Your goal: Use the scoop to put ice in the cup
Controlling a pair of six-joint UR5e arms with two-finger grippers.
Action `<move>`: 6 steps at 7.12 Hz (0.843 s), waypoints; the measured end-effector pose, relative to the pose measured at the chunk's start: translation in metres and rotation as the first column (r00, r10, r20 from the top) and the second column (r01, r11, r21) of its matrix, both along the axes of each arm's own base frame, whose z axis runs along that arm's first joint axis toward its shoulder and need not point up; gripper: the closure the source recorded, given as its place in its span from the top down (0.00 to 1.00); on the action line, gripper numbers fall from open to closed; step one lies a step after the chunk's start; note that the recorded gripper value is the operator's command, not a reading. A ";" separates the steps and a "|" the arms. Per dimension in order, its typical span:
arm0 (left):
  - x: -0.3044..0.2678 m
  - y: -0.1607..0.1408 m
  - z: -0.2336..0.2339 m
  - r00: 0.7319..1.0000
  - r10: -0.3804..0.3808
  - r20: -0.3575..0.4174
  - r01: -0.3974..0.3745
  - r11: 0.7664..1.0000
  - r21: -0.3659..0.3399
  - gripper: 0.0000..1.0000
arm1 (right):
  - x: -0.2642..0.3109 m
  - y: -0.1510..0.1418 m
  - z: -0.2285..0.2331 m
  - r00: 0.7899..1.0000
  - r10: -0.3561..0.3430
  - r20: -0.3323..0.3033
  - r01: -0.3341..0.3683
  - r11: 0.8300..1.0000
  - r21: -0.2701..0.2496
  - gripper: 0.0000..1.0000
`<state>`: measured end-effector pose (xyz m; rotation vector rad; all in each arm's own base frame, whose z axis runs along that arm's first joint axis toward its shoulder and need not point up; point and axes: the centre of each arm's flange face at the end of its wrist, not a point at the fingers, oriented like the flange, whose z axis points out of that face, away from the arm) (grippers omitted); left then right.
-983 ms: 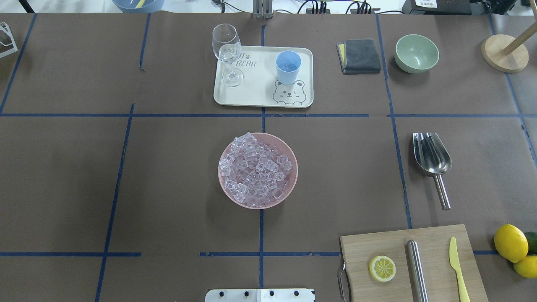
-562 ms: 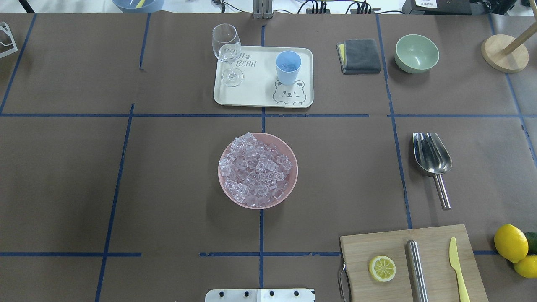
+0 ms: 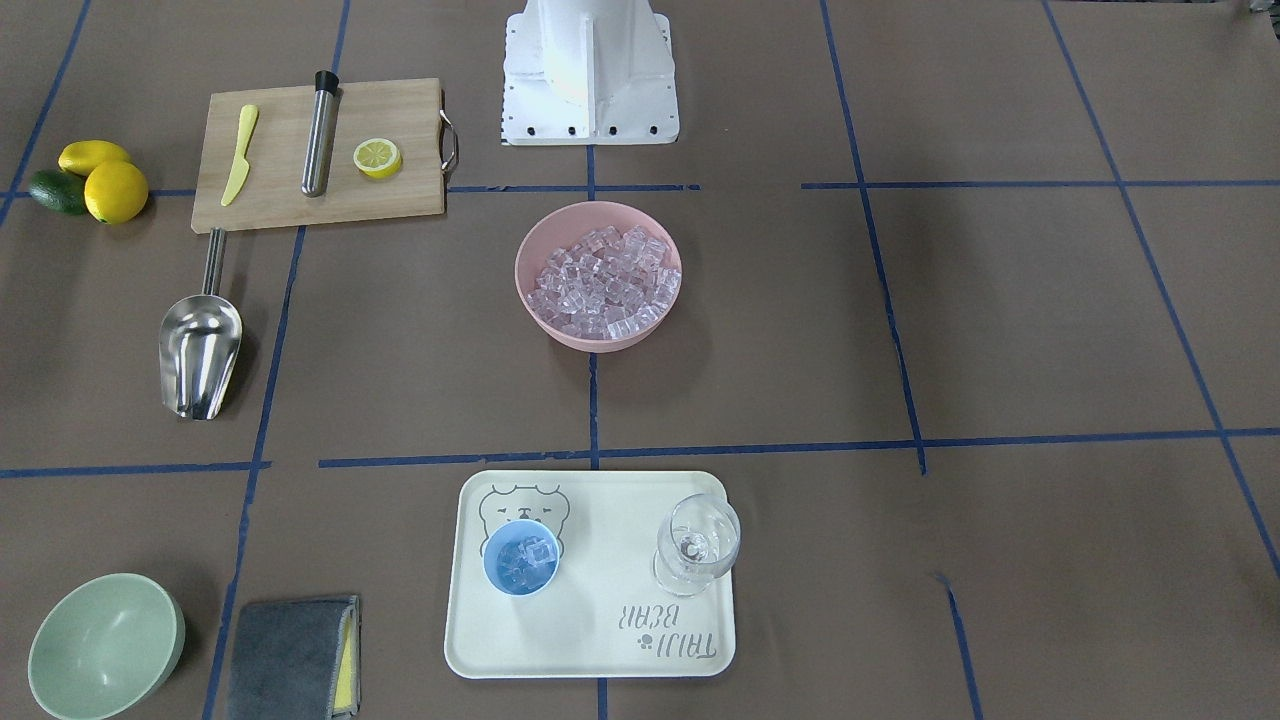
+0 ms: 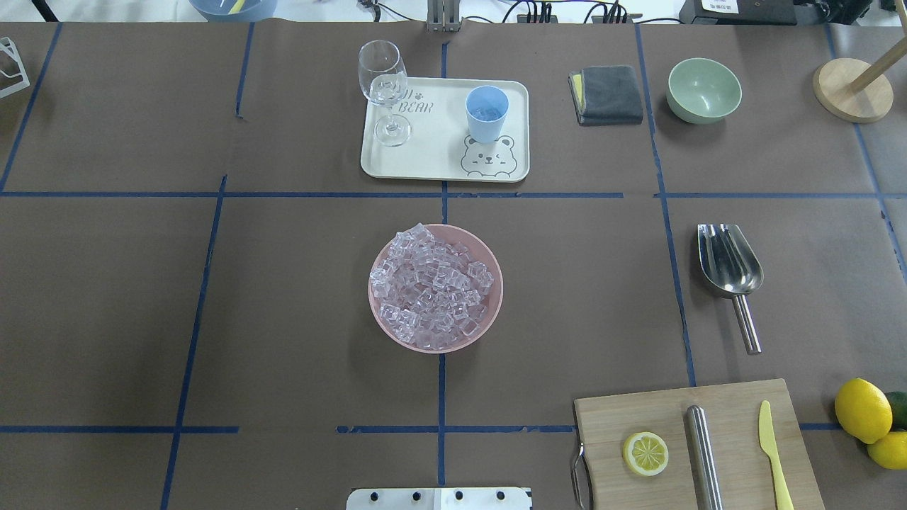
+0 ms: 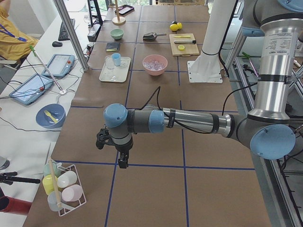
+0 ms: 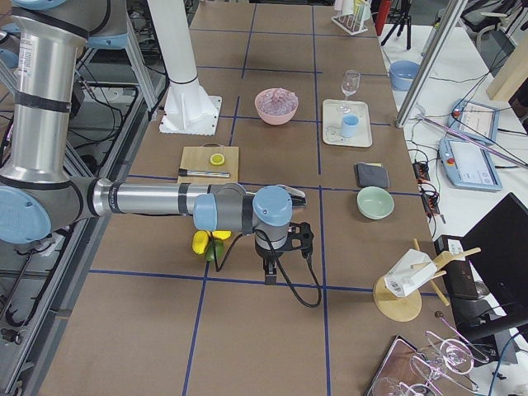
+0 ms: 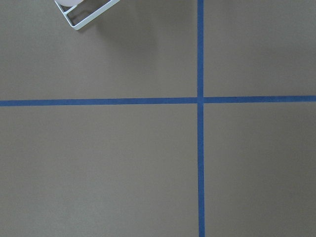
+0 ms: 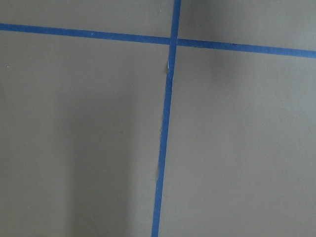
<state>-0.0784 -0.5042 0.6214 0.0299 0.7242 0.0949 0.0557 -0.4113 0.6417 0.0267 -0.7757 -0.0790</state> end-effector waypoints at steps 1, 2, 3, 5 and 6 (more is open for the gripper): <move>0.000 -0.001 0.000 1.000 0.016 -0.002 -0.016 1.000 0.015 1.00 | 0.000 -0.001 0.001 1.000 -0.002 0.004 0.002 1.000 0.001 1.00; 0.000 -0.002 -0.002 1.000 0.016 -0.003 -0.016 1.000 0.018 1.00 | 0.000 -0.001 -0.001 1.000 -0.001 0.004 0.001 1.000 0.006 1.00; 0.000 -0.003 -0.005 1.000 0.011 -0.003 -0.011 1.000 0.020 1.00 | 0.001 -0.002 -0.005 1.000 0.001 0.002 -0.001 1.000 0.015 1.00; 0.000 -0.009 -0.014 1.000 0.009 0.001 -0.010 0.999 0.034 1.00 | 0.002 0.001 -0.005 1.000 0.005 -0.001 -0.005 1.000 0.012 1.00; 0.000 -0.011 -0.015 1.000 0.012 0.006 -0.012 0.999 0.038 1.00 | 0.002 0.002 -0.003 1.000 0.005 -0.001 -0.005 1.000 0.009 1.00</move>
